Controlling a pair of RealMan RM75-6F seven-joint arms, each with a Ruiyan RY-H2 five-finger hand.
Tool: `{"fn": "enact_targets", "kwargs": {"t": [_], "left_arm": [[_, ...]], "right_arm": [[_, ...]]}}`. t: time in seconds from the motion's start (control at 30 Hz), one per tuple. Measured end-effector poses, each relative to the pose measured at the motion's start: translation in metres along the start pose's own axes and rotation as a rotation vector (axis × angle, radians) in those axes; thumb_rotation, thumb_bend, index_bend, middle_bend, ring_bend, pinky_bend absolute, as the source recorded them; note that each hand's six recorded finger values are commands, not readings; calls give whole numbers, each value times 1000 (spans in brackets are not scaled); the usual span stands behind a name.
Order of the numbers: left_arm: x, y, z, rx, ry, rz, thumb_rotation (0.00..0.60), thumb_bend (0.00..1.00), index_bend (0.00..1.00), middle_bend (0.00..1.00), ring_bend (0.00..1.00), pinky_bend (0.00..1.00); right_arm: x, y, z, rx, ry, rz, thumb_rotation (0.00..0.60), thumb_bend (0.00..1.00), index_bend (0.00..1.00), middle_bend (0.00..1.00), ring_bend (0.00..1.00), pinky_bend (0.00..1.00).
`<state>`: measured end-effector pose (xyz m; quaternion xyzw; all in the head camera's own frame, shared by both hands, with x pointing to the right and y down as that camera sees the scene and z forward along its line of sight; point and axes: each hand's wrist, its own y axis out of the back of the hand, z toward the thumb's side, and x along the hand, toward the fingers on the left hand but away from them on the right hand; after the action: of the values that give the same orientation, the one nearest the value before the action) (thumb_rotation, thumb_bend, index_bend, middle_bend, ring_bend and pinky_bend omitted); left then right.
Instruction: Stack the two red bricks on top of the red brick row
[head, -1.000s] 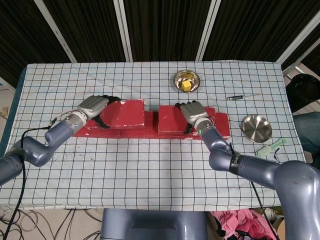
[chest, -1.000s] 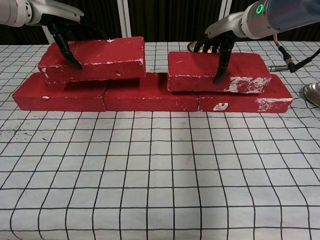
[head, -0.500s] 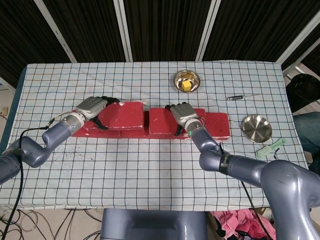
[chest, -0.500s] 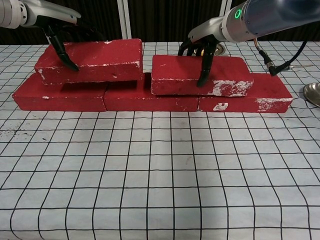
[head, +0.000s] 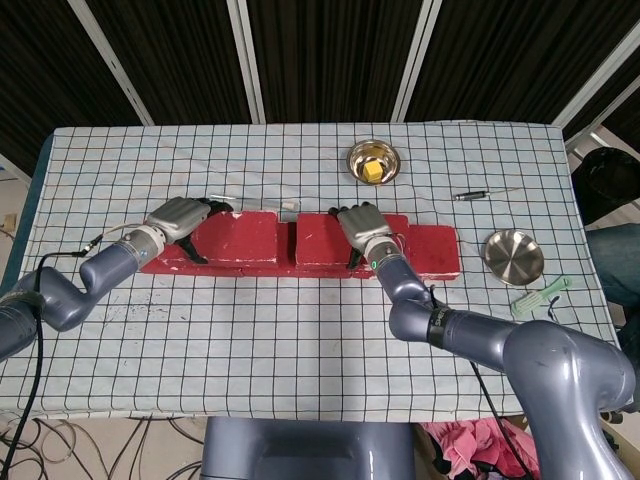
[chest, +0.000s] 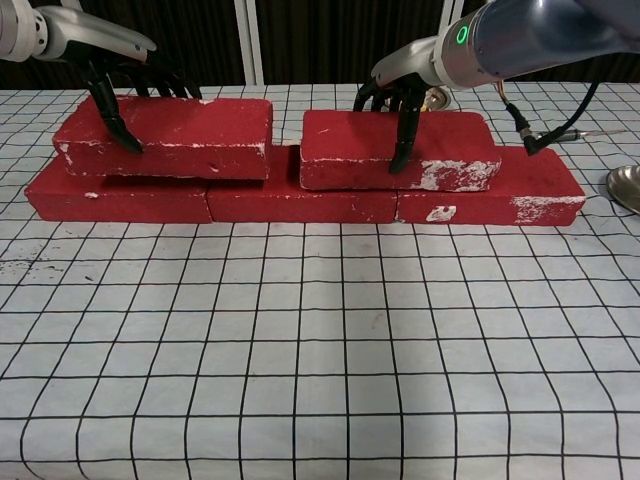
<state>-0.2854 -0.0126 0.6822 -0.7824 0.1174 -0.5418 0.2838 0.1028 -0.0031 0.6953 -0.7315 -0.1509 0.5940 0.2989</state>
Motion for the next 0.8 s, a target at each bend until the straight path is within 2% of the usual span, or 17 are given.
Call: {"fn": "enact_targets", "kwargs": {"t": [0.33, 0.8], "left_arm": [[8, 0, -2, -26, 9, 7, 600, 309, 192, 213, 105, 227], [13, -4, 1, -12, 2, -16, 600, 307, 191, 209, 104, 221]], "right_arm": [[-1, -2, -2, -4, -2, 5, 600, 48, 167, 220, 158, 135], [-4, -4, -2, -14, -8, -2, 600, 48, 167, 214, 154, 135]]}}
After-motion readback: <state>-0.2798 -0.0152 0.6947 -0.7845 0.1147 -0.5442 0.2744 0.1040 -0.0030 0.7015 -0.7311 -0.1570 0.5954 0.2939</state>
